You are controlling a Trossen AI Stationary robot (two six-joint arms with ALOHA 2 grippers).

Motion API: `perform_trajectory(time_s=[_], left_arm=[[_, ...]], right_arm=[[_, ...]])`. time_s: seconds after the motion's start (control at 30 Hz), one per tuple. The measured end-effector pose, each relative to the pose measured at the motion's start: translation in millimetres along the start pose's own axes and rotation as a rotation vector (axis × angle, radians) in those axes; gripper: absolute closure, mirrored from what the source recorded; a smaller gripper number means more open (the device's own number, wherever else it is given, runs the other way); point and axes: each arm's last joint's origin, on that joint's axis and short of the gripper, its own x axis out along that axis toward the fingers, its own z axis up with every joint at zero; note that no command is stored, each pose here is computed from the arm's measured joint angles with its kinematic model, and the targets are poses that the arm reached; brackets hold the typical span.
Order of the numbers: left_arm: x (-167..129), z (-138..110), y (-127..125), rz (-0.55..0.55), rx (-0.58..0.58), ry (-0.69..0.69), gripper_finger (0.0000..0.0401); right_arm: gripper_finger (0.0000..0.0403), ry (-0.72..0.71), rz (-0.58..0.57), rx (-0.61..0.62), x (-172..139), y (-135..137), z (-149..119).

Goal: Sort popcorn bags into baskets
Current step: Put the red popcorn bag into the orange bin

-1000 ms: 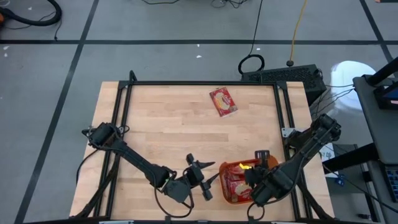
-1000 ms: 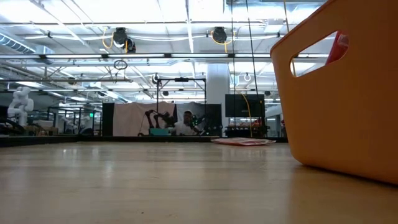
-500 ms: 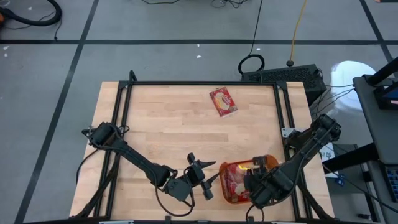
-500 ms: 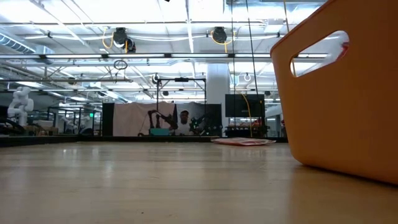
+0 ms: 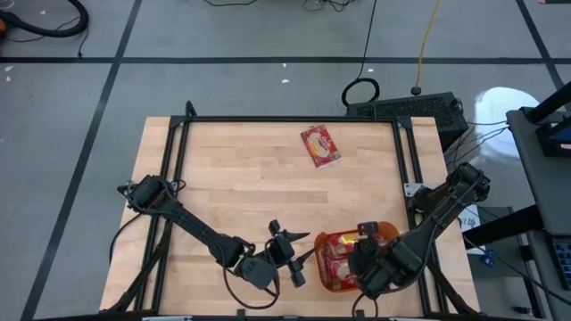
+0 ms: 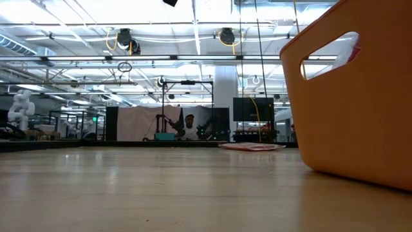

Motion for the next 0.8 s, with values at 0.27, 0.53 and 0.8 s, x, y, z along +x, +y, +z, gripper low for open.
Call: perform_trajectory(time_s=[0.27,0.53,0.8], left_arm=[[0.0,-1.4,0.4,0.003,-0.01,0.01,0.0187],[0.0,-1.4,0.4,0.003,-0.018,0.01,0.0187],[1.0,-2.4,1.6,0.008,-0.007,0.018,0.0187]], right_arm=[[0.0322,-0.075,-0.054,0.011,3.1,-1.0,4.0],[0.0359,-0.119,0.044,-0.025,25.8,7.2,8.2],[0.037,-0.156,0.089,-0.031,17.6,6.6,7.0]])
